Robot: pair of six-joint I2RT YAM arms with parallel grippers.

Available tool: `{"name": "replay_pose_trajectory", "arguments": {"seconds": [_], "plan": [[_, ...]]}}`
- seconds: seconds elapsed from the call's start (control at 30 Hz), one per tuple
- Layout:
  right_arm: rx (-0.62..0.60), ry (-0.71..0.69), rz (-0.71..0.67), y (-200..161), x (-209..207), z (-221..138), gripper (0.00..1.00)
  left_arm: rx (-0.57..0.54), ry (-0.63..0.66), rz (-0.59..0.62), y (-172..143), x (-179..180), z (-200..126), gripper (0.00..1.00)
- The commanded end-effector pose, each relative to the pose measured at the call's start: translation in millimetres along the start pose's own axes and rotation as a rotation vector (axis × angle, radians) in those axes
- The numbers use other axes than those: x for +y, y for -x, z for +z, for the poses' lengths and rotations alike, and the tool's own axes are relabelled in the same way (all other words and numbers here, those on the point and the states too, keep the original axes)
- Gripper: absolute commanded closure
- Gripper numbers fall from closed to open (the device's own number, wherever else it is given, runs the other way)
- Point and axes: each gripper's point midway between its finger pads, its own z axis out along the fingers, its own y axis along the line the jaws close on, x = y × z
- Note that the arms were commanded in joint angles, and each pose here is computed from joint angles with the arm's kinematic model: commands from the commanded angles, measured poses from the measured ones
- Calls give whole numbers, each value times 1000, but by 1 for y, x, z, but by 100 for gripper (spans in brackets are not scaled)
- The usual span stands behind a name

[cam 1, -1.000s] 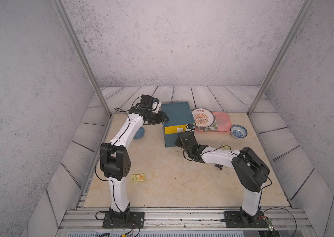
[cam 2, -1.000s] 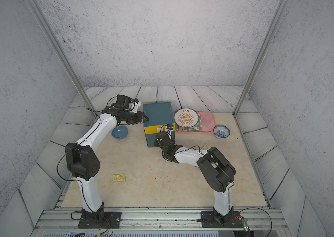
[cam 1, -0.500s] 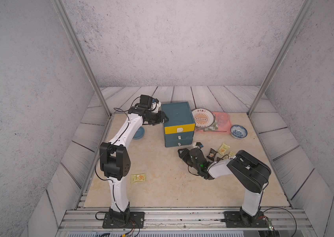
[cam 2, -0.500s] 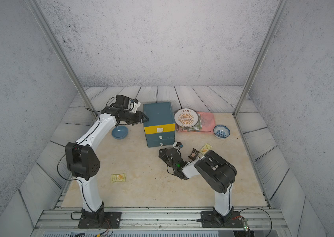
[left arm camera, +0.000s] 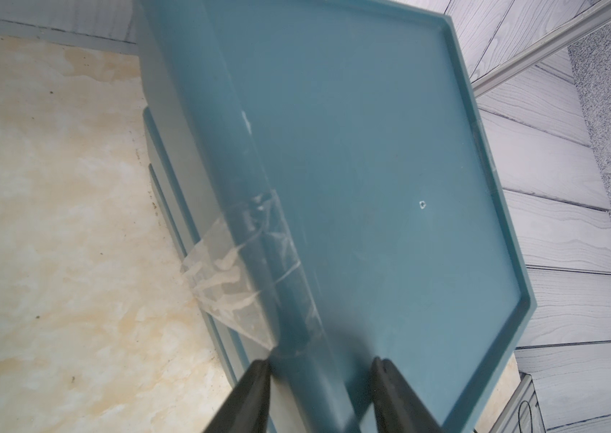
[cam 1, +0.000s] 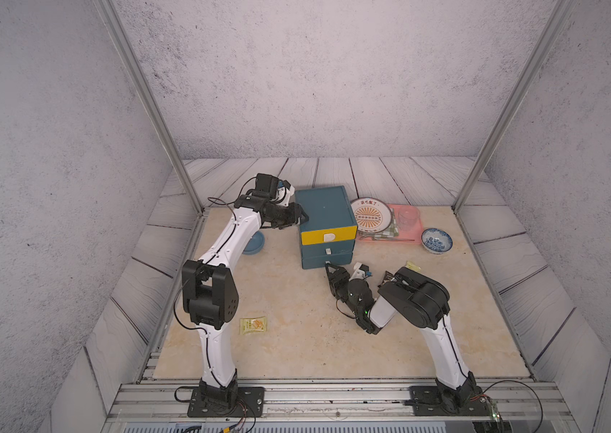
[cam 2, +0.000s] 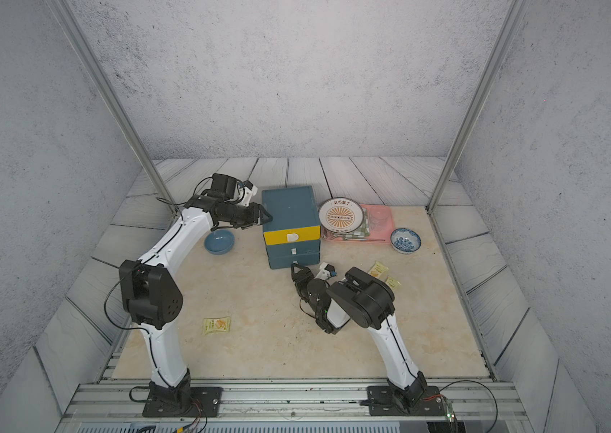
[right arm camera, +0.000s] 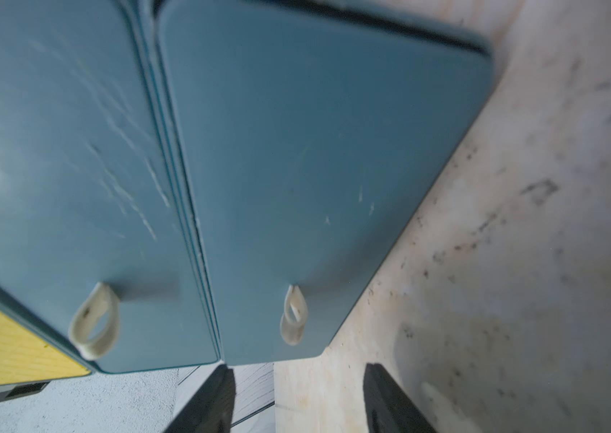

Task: Take the cookies out of the drawer
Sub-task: Close the drawer in the storage box, then open the drawer in the storage box.

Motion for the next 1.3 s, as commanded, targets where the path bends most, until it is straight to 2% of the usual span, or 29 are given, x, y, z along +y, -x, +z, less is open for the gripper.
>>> {"name": "replay_pose_trajectory", "arguments": {"seconds": [0.0, 0.2, 0.6, 0.7, 0.9, 1.07, 1.27], "plan": [[-51, -37, 24, 13, -15, 1, 43, 308, 151, -137, -87, 54, 33, 52], [-61, -74, 23, 22, -24, 8, 47, 303, 148, -142, -87, 55, 32, 52], [-34, -55, 48, 20, -31, 25, 50, 305, 146, -150, -88, 57, 32, 52], [-31, -69, 50, 20, -34, 25, 60, 307, 145, -154, -89, 58, 33, 52], [-30, -75, 59, 21, -36, 24, 98, 310, 144, -161, -89, 60, 33, 52], [-4, -83, 68, 17, -35, 10, 100, 311, 146, -168, -90, 62, 34, 52], [40, -144, 59, 0, -46, -43, 100, 306, 143, -177, -88, 64, 35, 52]]}}
